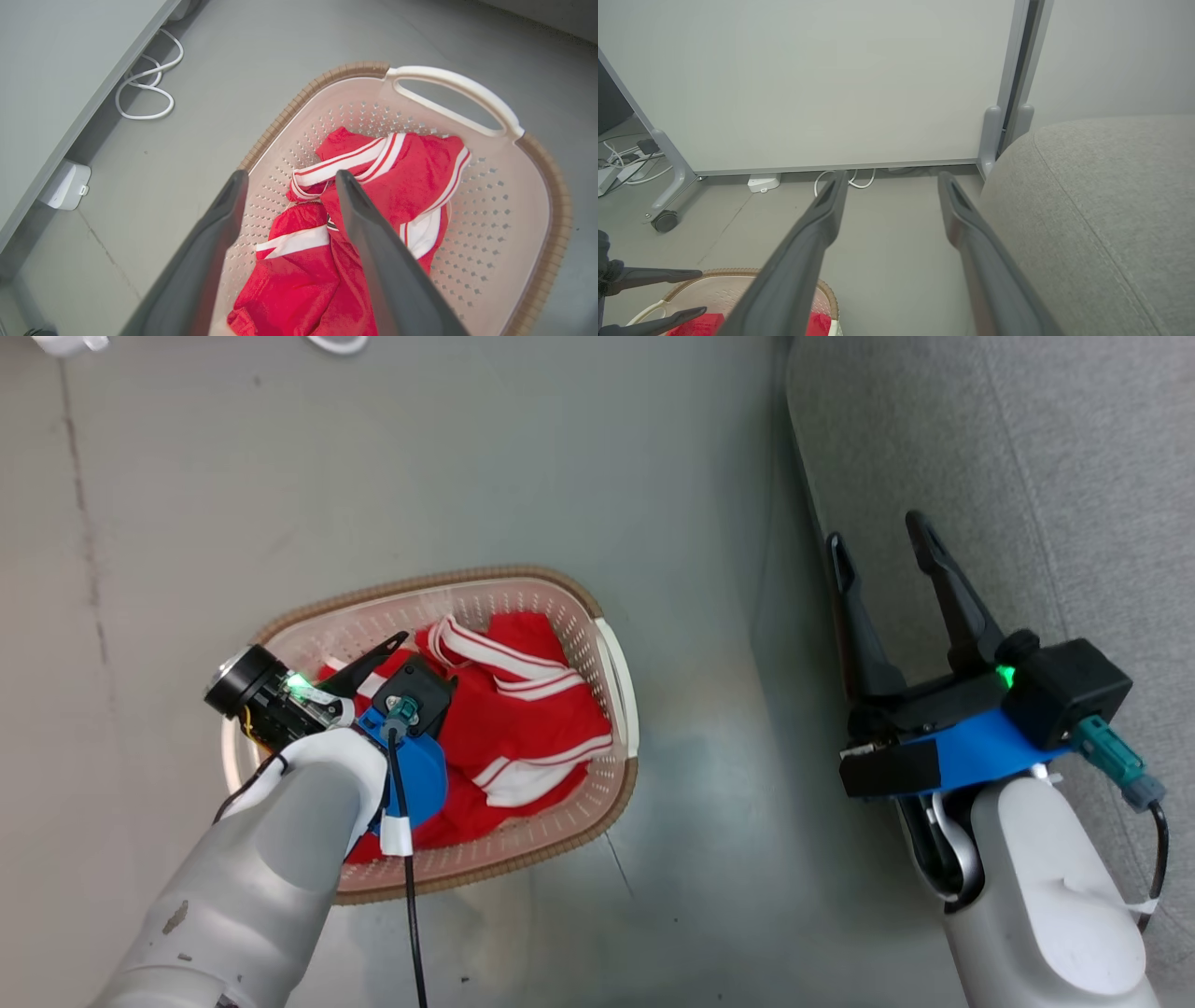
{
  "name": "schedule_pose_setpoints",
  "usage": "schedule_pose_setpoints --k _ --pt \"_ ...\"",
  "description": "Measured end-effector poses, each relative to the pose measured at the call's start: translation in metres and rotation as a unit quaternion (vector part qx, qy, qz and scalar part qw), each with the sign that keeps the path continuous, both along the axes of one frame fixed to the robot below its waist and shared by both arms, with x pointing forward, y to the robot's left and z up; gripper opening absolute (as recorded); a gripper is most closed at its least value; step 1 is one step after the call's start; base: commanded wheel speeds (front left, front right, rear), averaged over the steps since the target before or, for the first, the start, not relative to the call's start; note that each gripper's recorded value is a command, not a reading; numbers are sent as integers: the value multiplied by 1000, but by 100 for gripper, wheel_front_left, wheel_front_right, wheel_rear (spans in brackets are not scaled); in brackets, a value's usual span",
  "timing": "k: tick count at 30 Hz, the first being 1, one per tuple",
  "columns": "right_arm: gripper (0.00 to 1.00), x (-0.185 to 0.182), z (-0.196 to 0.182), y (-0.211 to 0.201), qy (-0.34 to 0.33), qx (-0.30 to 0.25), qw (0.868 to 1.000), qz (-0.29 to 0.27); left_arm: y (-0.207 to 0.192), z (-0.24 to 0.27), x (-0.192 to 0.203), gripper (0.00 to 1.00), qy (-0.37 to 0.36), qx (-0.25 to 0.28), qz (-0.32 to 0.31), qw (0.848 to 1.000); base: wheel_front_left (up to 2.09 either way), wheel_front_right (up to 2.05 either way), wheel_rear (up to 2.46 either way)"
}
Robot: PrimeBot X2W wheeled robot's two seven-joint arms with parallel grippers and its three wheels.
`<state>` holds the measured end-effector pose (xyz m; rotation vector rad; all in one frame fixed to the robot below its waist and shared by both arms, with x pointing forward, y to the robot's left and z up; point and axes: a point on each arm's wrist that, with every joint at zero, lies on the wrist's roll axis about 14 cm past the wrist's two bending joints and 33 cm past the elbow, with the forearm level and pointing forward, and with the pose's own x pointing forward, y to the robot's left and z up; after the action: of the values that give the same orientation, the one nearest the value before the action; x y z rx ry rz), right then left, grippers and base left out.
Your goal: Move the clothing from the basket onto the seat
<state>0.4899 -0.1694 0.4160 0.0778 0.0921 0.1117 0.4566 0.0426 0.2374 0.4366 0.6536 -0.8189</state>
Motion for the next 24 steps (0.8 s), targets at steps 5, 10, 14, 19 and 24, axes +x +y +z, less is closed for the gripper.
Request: schedule_pose_setpoints --k 5,10,14,19,24 --pt "100 12 -16 0 9 -1 1000 3 3 -37 -15 100 41 41 -43 997 0 0 0" --pt "100 21 -36 0 22 -3 1000 6 8 -70 -27 100 73 78 -86 991 0 0 0" --pt "100 28 -50 0 31 -5 999 8 9 -92 -37 100 95 97 -116 984 0 0 0" --pt "100 32 -69 -1 44 -5 999 8 18 -119 -53 100 131 129 -141 973 0 0 0" --pt "100 36 -87 -2 57 -7 998 8 32 -143 -58 100 160 162 -147 963 0 0 0"
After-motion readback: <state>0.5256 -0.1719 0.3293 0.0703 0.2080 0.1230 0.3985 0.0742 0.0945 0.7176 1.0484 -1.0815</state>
